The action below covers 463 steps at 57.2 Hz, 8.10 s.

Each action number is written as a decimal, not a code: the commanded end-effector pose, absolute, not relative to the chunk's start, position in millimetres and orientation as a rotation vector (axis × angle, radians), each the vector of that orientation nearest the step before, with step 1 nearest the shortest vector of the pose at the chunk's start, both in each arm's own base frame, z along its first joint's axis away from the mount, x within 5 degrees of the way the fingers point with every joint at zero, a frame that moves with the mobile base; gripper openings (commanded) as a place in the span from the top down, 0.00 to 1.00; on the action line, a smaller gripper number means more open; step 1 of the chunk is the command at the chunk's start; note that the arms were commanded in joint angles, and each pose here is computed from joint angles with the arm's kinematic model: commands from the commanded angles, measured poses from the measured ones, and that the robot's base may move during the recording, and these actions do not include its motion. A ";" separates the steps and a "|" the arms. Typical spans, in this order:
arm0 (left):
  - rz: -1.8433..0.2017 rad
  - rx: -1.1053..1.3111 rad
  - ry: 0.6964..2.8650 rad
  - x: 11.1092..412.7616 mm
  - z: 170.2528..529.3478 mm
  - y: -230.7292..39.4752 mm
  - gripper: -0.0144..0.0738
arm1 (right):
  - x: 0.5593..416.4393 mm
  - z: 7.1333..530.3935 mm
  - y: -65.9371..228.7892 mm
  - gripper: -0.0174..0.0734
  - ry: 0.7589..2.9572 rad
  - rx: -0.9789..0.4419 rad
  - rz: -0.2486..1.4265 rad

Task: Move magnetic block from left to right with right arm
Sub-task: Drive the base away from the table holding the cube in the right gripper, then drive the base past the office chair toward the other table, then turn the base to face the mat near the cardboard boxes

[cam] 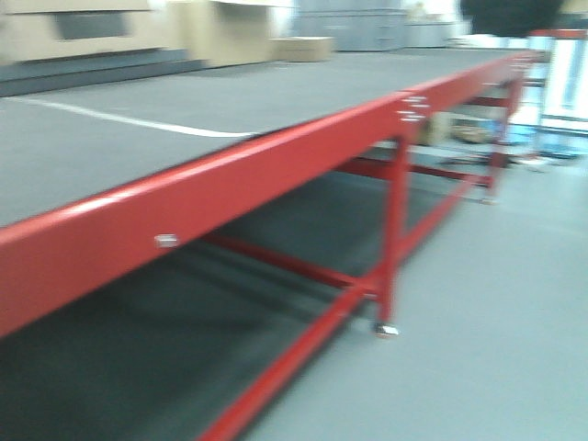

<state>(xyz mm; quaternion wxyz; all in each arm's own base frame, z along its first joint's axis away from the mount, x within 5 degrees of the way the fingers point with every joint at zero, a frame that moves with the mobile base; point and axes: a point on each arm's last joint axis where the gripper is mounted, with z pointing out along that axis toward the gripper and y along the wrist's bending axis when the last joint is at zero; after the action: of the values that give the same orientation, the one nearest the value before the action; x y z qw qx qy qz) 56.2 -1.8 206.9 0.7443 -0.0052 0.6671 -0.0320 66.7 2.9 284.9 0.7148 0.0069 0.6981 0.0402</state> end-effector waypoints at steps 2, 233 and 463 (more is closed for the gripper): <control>-0.074 -0.021 1.367 54.3 213.1 -1.1 0.98 | 65.0 302.4 2.8 0.49 1.431 0.004 0.077; -0.074 -0.021 1.374 54.9 212.6 -1.1 0.98 | 66.3 301.3 2.8 0.49 1.445 0.004 0.076; -0.074 -0.021 1.374 54.9 212.6 -1.1 0.98 | 66.3 301.3 2.8 0.49 1.445 0.004 0.076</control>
<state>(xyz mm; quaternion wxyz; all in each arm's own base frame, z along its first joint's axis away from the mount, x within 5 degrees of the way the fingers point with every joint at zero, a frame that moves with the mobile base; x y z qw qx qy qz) 56.2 -1.8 206.9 0.7443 -0.0052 0.6671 -0.0320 66.5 2.8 284.1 0.7146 0.0064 0.6983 0.0395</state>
